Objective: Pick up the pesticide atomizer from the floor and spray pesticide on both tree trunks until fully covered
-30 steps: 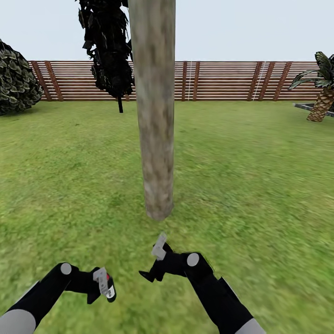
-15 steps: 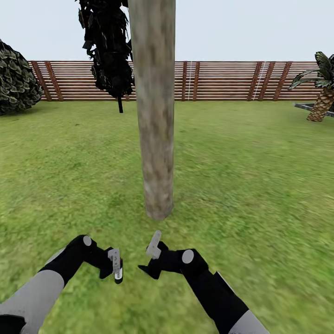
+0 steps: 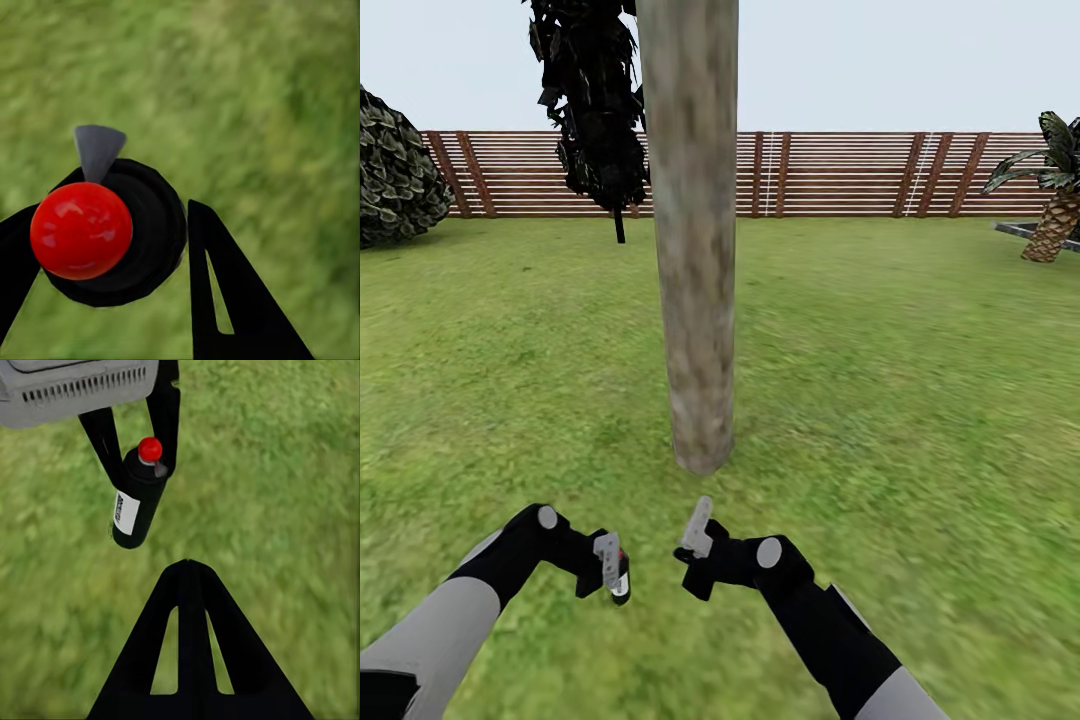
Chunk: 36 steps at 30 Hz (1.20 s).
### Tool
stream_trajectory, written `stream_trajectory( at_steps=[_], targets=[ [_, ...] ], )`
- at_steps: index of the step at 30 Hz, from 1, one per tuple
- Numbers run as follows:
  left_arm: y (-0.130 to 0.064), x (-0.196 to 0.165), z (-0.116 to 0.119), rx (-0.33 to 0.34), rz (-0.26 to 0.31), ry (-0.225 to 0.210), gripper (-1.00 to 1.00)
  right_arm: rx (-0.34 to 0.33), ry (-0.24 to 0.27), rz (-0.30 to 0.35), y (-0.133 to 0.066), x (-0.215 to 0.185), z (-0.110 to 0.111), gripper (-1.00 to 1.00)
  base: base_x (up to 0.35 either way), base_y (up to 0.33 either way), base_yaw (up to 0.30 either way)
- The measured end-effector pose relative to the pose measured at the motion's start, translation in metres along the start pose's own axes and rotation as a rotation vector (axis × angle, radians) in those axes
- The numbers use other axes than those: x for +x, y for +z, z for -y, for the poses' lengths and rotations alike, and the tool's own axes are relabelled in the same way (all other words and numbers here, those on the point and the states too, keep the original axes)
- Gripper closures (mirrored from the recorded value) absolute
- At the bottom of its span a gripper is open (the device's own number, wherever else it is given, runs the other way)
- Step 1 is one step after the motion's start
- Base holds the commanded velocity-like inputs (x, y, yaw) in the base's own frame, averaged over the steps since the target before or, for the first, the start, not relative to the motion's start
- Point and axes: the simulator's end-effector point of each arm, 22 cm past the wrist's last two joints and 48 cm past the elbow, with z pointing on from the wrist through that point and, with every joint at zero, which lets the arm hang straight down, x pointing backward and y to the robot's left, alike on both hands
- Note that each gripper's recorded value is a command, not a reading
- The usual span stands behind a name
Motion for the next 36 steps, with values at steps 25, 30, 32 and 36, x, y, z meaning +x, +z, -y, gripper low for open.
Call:
stream_trajectory(
  at_steps=[25,30,32,36],
  targets=[
    [0.023,-0.051,0.033,0.082,0.166,0.139,1.0,0.003,-0.006,-0.001,-0.001,0.001,0.001,1.0,0.0,0.0,0.0],
    [0.026,-0.059,0.037,0.095,0.18,0.155,1.0,0.003,-0.007,-0.002,-0.001,0.001,0.001,1.0,0.0,0.0,0.0],
    [0.026,-0.063,0.04,0.104,0.191,0.166,1.0,0.003,-0.007,-0.002,-0.001,0.001,0.001,1.0,0.0,0.0,0.0],
    [0.023,-0.076,0.046,0.127,0.247,0.168,1.0,0.006,-0.008,-0.008,-0.002,0.005,0.003,1.0,0.0,0.0,0.0]
  ],
)
